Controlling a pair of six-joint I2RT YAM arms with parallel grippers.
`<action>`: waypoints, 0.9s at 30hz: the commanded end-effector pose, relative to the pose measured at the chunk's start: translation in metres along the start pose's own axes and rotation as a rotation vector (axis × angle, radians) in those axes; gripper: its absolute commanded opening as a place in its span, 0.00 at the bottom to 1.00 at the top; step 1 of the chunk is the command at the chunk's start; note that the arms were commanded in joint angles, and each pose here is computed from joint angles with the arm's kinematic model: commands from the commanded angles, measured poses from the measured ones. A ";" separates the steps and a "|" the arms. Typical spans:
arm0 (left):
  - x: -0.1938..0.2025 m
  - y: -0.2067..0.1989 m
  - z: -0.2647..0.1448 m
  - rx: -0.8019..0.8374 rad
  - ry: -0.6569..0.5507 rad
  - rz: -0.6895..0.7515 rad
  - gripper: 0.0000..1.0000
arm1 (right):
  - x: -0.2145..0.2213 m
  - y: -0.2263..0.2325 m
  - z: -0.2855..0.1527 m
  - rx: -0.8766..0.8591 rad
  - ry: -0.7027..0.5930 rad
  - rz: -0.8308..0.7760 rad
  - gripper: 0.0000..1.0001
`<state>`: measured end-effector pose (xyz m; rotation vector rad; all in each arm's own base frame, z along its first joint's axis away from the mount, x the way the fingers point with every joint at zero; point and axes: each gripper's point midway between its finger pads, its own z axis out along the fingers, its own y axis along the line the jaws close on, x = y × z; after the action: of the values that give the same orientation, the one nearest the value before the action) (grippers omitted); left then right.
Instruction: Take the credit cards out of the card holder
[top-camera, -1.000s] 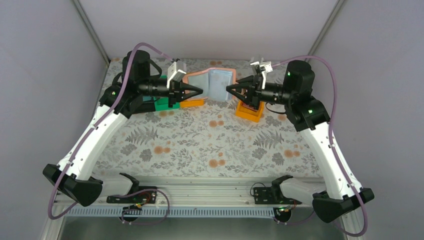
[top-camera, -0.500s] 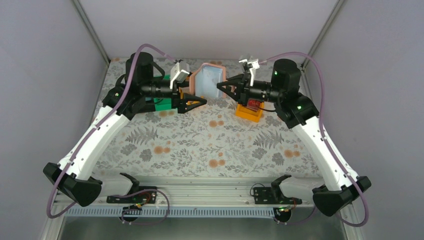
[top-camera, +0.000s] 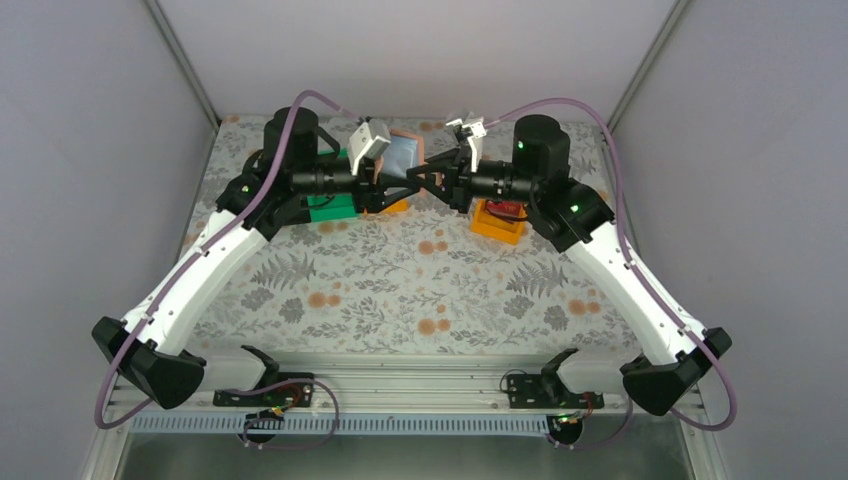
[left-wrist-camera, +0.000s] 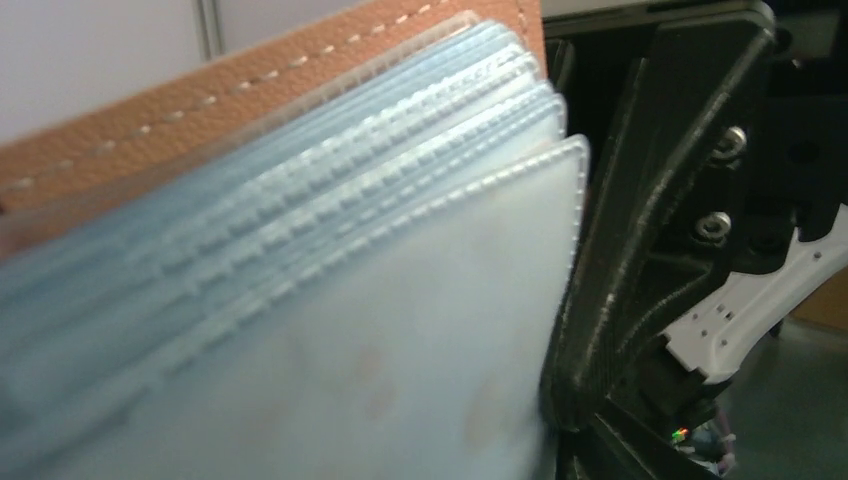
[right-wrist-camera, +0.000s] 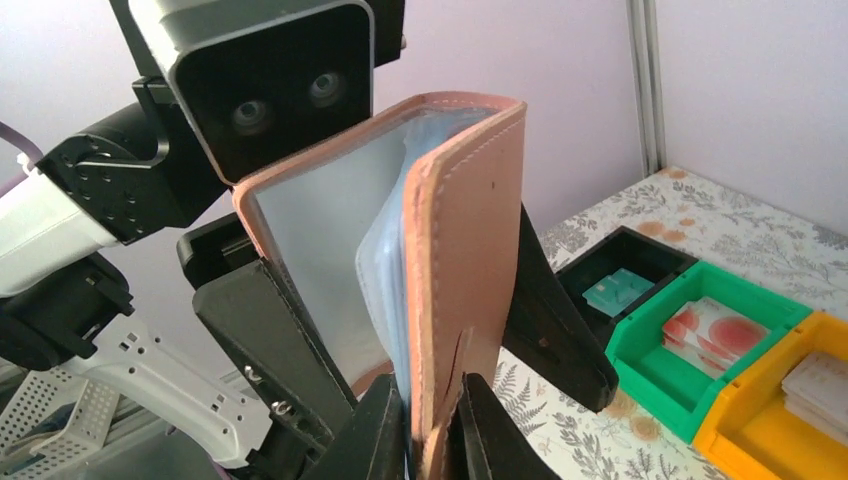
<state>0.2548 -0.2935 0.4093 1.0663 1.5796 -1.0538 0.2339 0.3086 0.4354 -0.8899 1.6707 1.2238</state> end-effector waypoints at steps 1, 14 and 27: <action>-0.002 0.005 -0.002 -0.023 -0.003 0.033 0.48 | -0.018 0.042 -0.013 -0.110 -0.038 -0.106 0.04; -0.003 -0.004 -0.022 -0.001 -0.004 0.088 0.58 | -0.015 0.029 -0.029 -0.024 -0.012 -0.101 0.04; -0.004 0.001 -0.024 -0.029 -0.008 0.068 0.03 | -0.006 0.031 -0.032 -0.037 0.017 -0.096 0.05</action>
<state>0.2305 -0.2834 0.4135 1.1608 1.5233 -1.1095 0.2230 0.2964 0.4378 -0.9754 1.6402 1.1513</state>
